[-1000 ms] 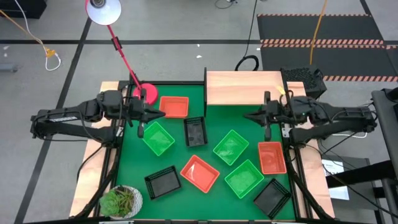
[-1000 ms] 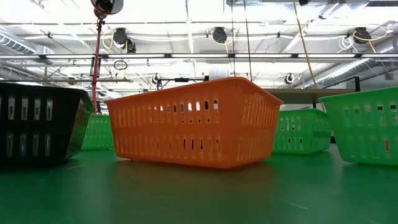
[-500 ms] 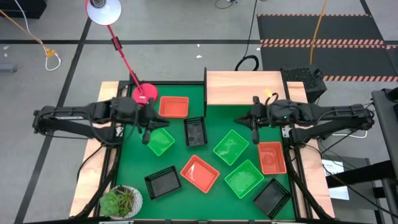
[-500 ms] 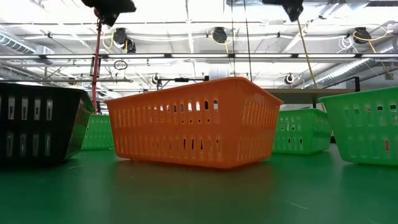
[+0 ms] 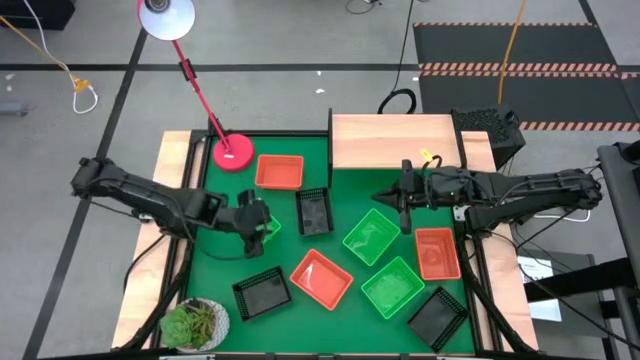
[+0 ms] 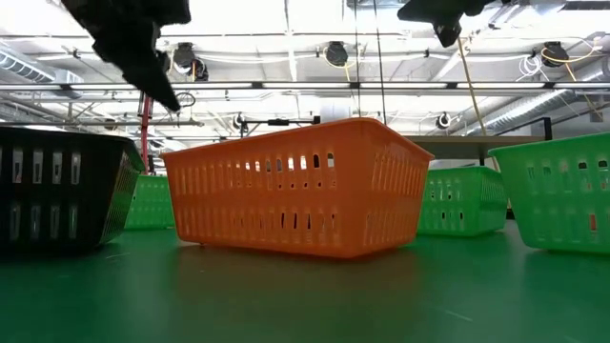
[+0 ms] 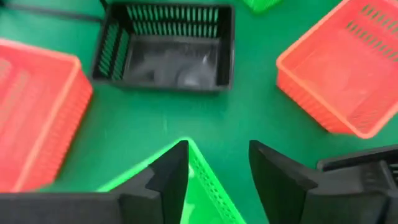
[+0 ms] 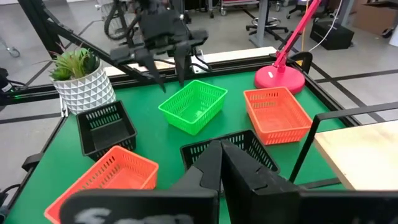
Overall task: Stack baskets on shelf by color
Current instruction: Put the top left green basket on the shelf
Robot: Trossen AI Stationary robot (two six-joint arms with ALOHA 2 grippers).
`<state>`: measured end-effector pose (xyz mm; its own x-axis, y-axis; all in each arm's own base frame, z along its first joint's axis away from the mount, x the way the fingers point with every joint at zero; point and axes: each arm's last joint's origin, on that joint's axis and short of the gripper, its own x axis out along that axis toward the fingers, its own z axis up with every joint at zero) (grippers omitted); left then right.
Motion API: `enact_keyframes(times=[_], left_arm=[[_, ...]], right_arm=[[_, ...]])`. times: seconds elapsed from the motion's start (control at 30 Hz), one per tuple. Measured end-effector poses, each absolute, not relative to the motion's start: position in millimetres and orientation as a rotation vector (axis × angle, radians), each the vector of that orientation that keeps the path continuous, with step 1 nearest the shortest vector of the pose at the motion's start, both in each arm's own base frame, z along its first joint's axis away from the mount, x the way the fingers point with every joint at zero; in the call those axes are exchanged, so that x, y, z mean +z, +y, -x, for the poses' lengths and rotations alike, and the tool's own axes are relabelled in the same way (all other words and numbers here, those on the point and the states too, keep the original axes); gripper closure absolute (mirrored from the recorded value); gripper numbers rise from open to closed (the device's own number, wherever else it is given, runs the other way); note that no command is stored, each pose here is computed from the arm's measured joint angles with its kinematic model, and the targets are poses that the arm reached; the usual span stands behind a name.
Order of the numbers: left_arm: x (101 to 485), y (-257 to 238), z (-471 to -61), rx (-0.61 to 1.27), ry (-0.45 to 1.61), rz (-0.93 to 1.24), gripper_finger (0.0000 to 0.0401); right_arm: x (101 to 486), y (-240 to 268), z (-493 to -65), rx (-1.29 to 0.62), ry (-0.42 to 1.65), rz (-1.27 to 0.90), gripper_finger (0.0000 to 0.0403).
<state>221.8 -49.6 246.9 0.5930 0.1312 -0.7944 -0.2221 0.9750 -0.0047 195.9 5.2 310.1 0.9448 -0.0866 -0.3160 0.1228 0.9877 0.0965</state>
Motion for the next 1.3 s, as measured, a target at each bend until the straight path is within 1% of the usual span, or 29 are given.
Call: enact_keyframes(times=[0.3, 0.43, 0.6, 0.73, 0.87, 1.07, 1.13, 1.17, 1.2, 1.3], left_arm=[[210.5, -69.1, -230.0, 0.307, 1.094, 0.122, 0.0168], [202.0, -75.4, -233.8, 0.316, 1.111, 0.132, 0.0161], [192.7, -77.0, -237.4, 0.349, 1.141, 0.147, 0.0163], [184.2, -78.1, -240.1, 0.369, 1.172, 0.141, 0.0189], [178.1, -78.2, -242.3, 0.396, 1.187, 0.149, 0.0234], [175.9, -78.2, -242.5, 0.417, 1.194, 0.172, 0.0332], [178.3, -77.7, -240.9, 0.415, 1.202, 0.183, 0.0371], [181.6, -77.7, -240.3, 0.413, 1.21, 0.183, 0.0384], [186.3, -77.8, -240.2, 0.409, 1.217, 0.188, 0.0388], [207.1, -78.2, -240.0, 0.417, 1.268, 0.171, 0.0381]], right_arm=[[308.8, 5.2, -195.4, -0.107, 0.331, -0.109, 0.0401], [308.4, 5.2, -195.3, -0.106, 0.335, -0.106, 0.0401], [308.4, 5.2, -195.3, -0.106, 0.336, -0.106, 0.0401], [308.3, 5.5, -195.2, -0.105, 0.337, -0.106, 0.0401], [308.3, 5.5, -195.2, -0.104, 0.337, -0.106, 0.0401], [308.3, 5.5, -195.2, -0.104, 0.337, -0.105, 0.0401], [308.4, 5.5, -195.2, -0.104, 0.336, -0.105, 0.0401], [308.4, 5.6, -195.3, -0.104, 0.336, -0.105, 0.0401], [308.4, 5.6, -195.3, -0.104, 0.336, -0.105, 0.0401], [308.4, 5.5, -195.2, -0.104, 0.336, -0.105, 0.0401]])
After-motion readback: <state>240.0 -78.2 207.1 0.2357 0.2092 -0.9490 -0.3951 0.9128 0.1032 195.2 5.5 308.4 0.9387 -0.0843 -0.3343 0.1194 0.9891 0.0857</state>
